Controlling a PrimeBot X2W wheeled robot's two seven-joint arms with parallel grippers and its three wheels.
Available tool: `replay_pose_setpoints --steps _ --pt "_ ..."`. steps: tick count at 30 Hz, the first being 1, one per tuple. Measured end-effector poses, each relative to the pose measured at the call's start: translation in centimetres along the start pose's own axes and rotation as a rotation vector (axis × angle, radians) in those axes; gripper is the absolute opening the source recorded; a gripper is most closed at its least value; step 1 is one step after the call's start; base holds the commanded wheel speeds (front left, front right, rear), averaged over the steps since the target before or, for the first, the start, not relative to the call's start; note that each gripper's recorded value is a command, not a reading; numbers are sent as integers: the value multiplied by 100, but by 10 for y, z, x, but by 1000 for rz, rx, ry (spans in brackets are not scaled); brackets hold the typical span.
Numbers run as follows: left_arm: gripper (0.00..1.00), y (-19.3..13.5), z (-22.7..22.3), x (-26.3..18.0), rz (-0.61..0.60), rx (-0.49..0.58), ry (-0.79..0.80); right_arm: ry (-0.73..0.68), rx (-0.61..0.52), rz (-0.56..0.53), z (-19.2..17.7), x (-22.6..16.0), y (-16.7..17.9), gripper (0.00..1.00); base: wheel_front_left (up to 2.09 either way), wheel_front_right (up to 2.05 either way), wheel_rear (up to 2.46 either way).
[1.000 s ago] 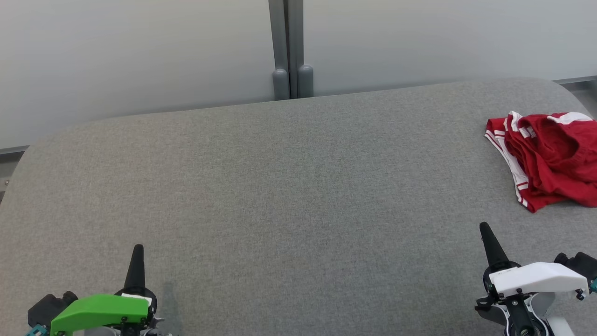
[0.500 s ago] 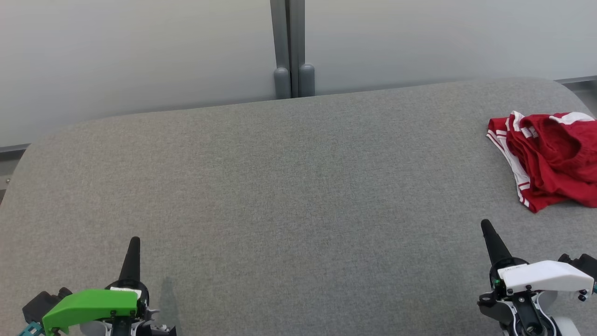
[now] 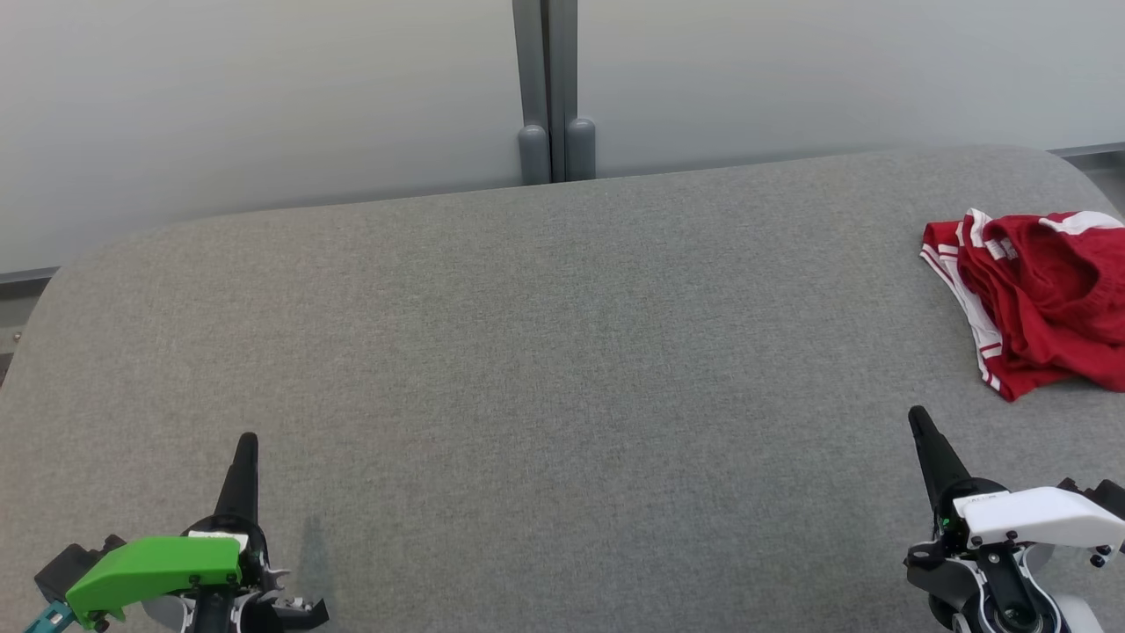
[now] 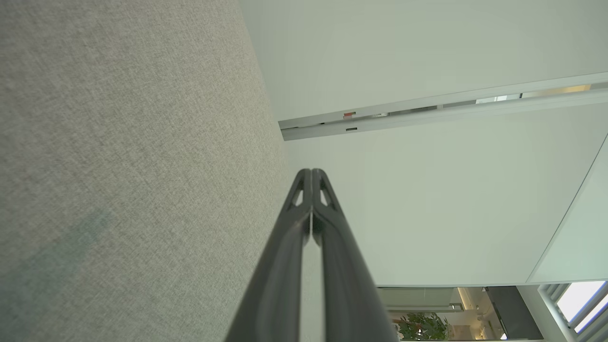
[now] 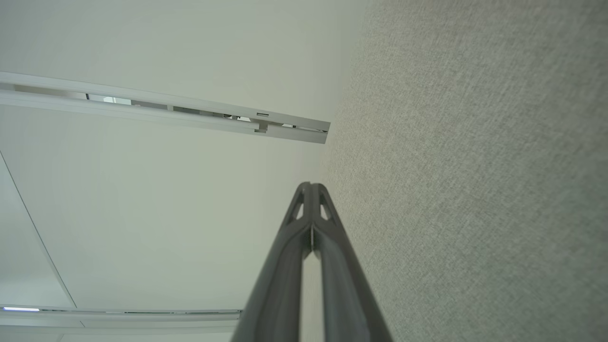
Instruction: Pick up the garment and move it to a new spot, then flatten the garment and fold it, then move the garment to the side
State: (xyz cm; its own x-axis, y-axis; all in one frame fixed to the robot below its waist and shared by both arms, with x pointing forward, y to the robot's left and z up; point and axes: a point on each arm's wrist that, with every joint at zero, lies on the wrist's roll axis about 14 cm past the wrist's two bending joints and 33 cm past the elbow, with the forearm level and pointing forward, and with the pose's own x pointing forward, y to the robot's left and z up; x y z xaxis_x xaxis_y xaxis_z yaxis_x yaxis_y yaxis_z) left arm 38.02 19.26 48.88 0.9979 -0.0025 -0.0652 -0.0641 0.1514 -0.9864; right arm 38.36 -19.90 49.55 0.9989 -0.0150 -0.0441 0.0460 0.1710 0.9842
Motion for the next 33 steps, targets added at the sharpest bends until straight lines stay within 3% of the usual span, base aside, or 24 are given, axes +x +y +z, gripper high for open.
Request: replay_pose_setpoints --steps 25,33 --pt "0 -14 9 6 -52 -156 -5 14 175 35 1 4 8 0 0 0 0" --pt "0 -14 9 6 -52 -157 -6 13 178 35 1 4 8 0 0 0 0"
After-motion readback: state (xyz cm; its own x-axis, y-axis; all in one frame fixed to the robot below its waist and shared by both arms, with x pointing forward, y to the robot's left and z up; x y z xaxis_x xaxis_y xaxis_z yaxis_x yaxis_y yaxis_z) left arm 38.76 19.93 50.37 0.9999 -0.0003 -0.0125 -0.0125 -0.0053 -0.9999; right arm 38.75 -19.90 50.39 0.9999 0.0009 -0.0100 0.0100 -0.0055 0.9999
